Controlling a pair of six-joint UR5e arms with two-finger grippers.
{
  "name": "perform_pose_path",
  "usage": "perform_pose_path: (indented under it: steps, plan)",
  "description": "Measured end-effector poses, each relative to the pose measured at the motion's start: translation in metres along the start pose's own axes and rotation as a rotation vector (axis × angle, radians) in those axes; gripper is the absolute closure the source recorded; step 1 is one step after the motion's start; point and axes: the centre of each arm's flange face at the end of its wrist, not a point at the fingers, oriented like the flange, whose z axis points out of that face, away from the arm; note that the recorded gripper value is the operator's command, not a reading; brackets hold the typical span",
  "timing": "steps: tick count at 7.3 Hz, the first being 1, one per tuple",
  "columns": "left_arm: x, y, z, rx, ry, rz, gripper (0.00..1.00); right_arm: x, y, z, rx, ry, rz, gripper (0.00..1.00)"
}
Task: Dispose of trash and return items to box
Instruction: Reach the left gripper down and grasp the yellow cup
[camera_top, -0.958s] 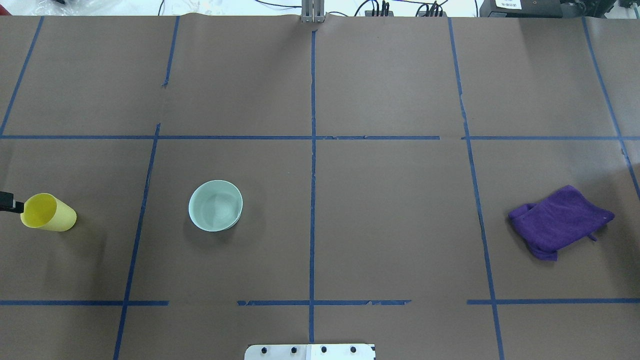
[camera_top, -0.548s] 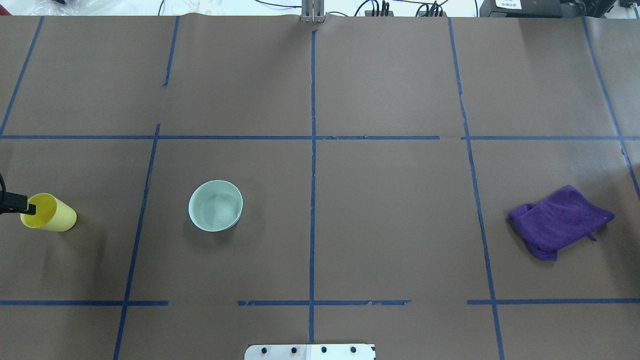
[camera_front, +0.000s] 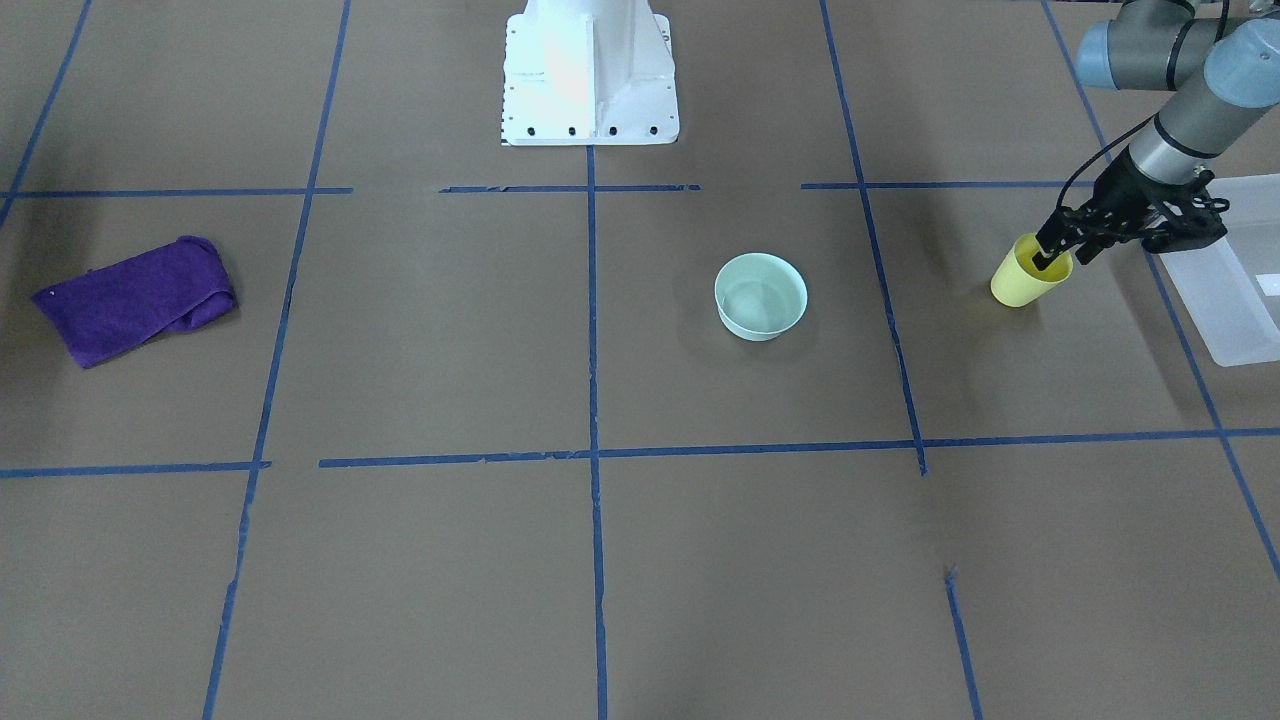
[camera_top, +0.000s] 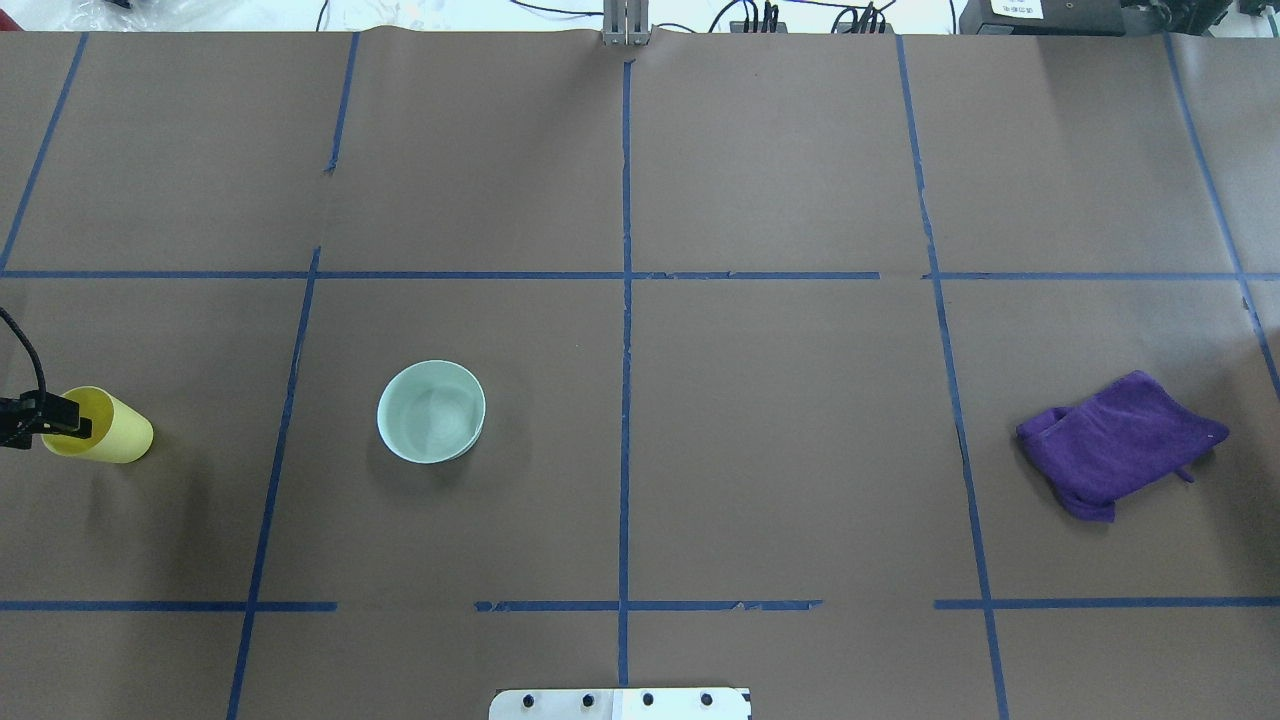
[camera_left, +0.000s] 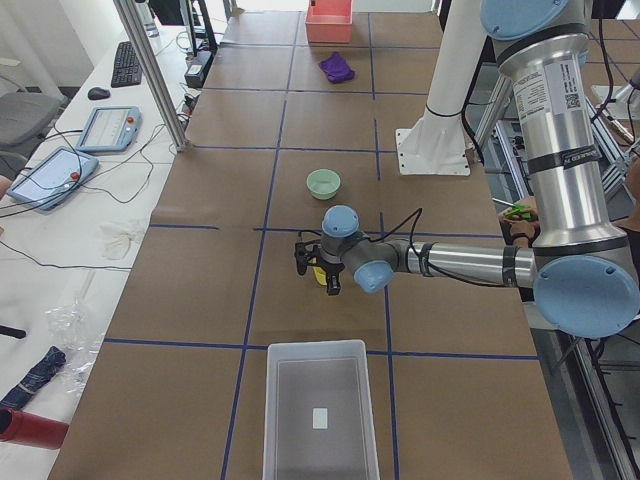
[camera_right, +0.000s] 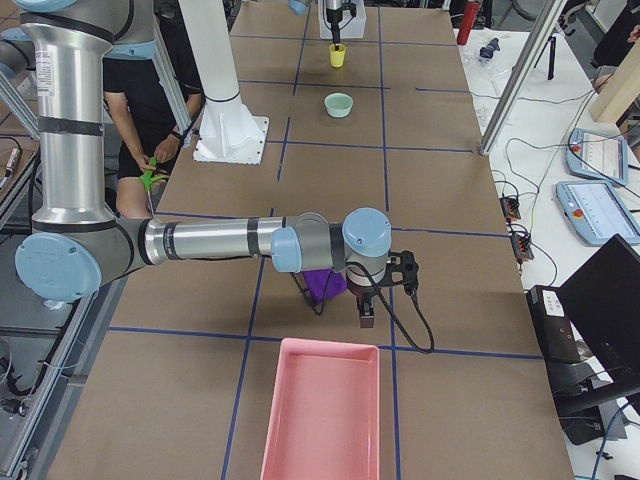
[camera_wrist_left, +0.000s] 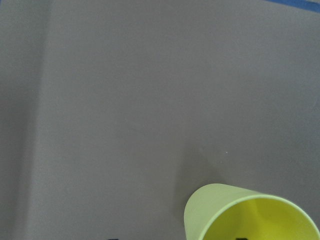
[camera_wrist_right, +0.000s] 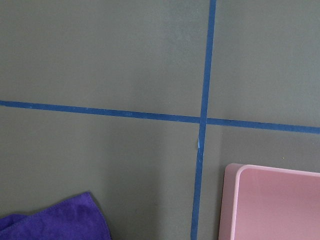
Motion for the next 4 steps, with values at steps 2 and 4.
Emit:
perform_pose_path:
  steps: [2,4]
  plan:
    - [0.0069,0.0009,0.0037,-0.006,0.005,0.011,1.0,-0.0019,0.0012,0.0015,-0.003,-0.004,0.001,0.0]
    - [0.0076,0.0007,0.0016,-0.004,0.008,0.014,1.0,-0.0105,0.0008,0.006,-0.011,-0.009,0.01,0.0]
